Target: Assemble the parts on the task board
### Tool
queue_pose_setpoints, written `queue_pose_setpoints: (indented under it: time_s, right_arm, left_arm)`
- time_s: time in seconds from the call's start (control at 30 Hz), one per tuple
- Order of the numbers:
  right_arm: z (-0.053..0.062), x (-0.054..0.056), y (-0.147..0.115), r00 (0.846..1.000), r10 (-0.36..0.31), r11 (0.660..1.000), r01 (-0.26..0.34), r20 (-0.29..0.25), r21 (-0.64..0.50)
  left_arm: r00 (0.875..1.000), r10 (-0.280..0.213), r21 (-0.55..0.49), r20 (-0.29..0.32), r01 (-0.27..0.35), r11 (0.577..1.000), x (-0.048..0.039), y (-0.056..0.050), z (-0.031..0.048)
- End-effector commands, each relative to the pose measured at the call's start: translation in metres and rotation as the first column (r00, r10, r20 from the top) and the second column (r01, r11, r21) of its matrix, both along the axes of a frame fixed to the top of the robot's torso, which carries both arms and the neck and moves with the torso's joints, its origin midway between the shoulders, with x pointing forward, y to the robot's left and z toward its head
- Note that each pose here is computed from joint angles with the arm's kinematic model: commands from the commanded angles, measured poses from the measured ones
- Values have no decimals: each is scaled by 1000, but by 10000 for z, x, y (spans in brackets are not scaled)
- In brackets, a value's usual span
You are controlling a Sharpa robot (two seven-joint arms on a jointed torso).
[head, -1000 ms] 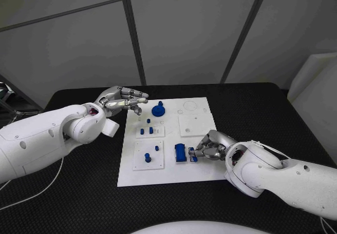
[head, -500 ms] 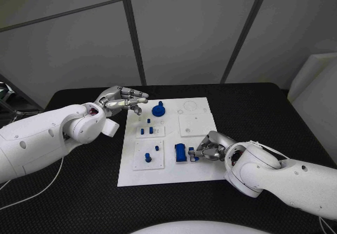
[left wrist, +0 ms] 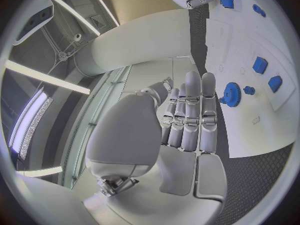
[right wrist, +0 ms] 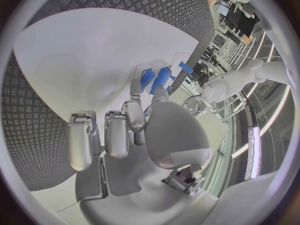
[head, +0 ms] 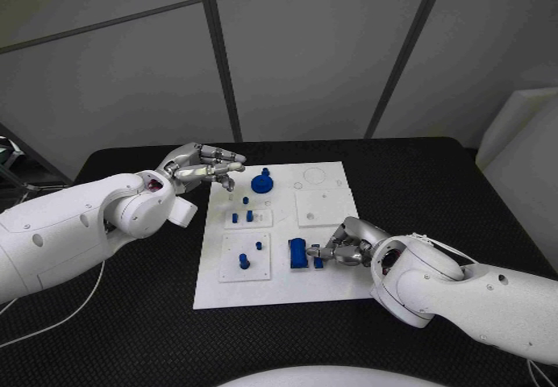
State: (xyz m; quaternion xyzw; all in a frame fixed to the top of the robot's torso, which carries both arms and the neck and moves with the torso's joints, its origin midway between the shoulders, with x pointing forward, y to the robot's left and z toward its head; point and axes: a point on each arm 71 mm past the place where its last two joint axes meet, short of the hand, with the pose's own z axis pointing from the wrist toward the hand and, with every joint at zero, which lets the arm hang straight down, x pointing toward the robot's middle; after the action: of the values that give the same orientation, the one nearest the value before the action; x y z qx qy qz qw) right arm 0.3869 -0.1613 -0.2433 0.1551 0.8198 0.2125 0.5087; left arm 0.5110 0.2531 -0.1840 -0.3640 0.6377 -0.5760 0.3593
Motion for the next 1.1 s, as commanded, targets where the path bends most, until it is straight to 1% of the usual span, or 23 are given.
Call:
queue_pose_setpoints:
  time_s: [0.03,0.43,0.67,0.83,1.1]
  right_arm:
    - [25,-10,27,999,27,1000,-27,20,5]
    - [35,-25,-61,999,33,999,-32,25,-26]
    - [31,-38,-98,998,57,997,-56,16,-48]
    - [37,-45,-87,997,74,996,-73,19,-53]
    - [21,-27,-109,997,74,995,-72,18,-61]
  left_arm:
    - [1000,-13,-8,-2,13,1000,-2,-15,10]
    - [1000,-12,-7,-5,12,1000,0,-8,7]
    - [1000,-12,-7,-5,12,1000,3,-8,4]
    - [1000,-12,-7,-6,12,1000,5,-11,1]
    - [1000,-11,-6,-8,11,1000,8,-7,-2]
